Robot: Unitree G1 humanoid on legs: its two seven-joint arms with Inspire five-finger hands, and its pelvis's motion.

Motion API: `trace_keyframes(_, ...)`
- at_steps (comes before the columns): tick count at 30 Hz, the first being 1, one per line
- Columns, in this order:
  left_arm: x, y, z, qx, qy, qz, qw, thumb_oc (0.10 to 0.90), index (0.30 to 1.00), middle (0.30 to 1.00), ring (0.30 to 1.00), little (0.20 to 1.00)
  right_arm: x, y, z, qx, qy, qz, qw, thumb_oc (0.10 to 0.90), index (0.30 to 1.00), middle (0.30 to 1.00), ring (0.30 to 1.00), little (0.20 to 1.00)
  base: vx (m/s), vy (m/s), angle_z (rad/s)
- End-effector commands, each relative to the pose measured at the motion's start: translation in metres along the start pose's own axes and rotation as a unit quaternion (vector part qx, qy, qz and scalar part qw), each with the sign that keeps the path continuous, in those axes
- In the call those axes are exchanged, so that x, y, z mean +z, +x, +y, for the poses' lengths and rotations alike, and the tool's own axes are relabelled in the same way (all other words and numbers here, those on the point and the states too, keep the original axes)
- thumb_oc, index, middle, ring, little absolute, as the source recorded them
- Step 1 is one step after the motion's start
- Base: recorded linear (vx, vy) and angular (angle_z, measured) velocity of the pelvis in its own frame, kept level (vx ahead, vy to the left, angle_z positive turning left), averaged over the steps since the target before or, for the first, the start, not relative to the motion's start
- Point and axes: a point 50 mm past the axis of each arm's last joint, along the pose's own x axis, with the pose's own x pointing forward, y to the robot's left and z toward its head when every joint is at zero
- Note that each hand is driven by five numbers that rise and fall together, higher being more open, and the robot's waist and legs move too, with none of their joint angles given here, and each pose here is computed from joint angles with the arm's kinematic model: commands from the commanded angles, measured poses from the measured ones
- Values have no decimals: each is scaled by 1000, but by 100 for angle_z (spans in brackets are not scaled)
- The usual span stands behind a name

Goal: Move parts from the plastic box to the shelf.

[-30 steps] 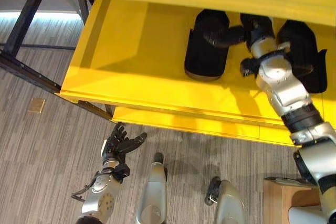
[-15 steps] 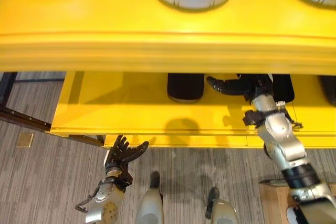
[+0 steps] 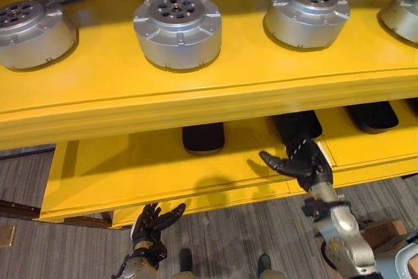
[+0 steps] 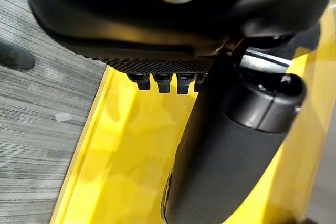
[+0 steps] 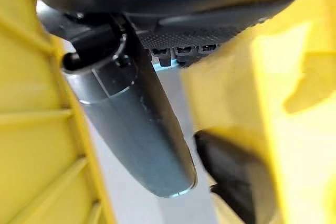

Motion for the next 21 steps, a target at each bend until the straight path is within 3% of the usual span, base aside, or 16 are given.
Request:
trace_keyframes(1, 41, 10, -17, -37, 9, -105, 994, 900, 1000, 1000, 1000, 1000, 21, -3, -3, 16, -3, -67, 998, 900, 1000, 1000, 1000, 1000, 0, 0, 0)
trace_keyframes(7, 42, 9, -14, -34, 24, -113, 993, 900, 1000, 1000, 1000, 1000, -14, -23, -25, -59, -22, 8, 998, 900, 1000, 1000, 1000, 1000, 7, -5, -10)
trace_keyframes(21, 41, 11, -20, -54, 47, -111, 991, 900, 1000, 1000, 1000, 1000, -60, -39, -36, -112, -29, 110, 987, 900, 1000, 1000, 1000, 1000, 0, -2, -1)
